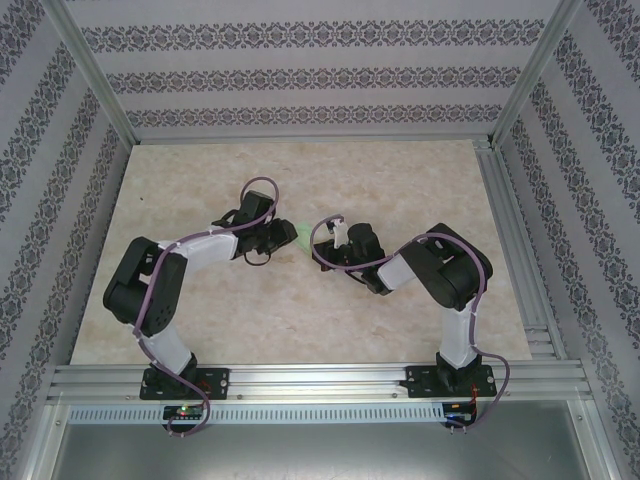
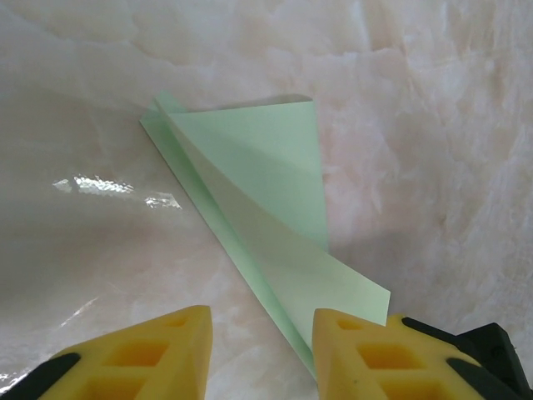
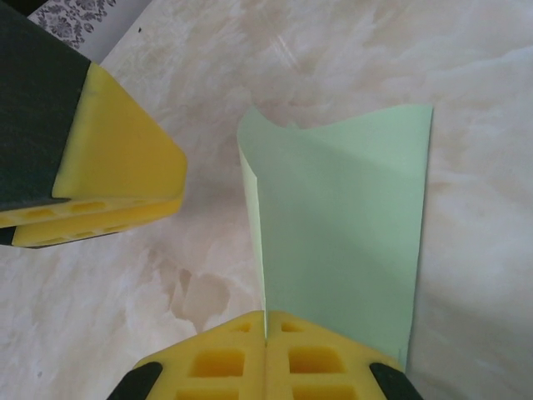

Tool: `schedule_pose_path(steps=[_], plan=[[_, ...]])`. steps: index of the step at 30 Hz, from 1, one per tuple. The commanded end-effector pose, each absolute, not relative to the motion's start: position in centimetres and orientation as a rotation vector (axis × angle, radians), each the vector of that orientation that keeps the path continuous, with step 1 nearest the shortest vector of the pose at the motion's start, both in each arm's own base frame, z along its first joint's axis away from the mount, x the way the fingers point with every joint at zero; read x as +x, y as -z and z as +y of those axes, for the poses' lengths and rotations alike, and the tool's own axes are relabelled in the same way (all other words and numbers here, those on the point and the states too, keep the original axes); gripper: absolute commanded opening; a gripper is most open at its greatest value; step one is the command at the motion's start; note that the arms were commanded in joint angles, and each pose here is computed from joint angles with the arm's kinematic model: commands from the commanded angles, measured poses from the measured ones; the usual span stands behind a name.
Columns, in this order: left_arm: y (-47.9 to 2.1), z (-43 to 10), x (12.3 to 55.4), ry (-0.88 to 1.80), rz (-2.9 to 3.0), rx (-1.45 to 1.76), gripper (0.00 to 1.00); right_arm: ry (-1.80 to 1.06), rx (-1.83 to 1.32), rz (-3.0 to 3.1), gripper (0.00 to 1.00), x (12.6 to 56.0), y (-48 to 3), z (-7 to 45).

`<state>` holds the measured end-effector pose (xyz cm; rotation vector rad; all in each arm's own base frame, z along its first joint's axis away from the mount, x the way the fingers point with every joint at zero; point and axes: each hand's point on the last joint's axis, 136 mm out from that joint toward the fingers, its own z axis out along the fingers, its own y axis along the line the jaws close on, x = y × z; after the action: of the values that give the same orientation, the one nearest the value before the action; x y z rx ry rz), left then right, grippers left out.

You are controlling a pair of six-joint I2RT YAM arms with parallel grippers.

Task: Fold a paper plane with a square sheet of paper (pick it up from the middle)
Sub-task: Fold the wing for the fifth time at the center of the table.

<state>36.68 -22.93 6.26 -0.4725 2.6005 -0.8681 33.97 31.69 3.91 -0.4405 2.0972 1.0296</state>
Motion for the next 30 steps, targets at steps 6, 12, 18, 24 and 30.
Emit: schedule_pose_path(steps=[6, 12, 18, 24, 30], plan=[[-6.2, -24.9, 37.2, 0.960, 2.576, -0.376, 0.30, -1.105, -0.365, 2.169, 0.08, 33.9, -3.4, 31.6], [-5.9, -25.2, 37.4, 0.963, 2.583, -0.356, 0.27, -1.123, -0.295, 2.189, 0.08, 34.4, -3.1, 31.0], [-5.5, -25.6, 37.9, 0.974, 2.581, -0.343, 0.27, -1.111, -0.225, 2.207, 0.05, 34.8, -2.6, 30.3], [-5.6, -26.1, 38.5, 0.997, 2.560, -0.330, 0.26, -1.138, -0.124, 2.201, 0.02, 35.2, -2.2, 29.3], [-5.5, -26.4, 38.9, 1.009, 2.548, -0.323, 0.25, -1.153, -0.077, 2.182, 0.00, 35.5, -2.6, 28.7]])
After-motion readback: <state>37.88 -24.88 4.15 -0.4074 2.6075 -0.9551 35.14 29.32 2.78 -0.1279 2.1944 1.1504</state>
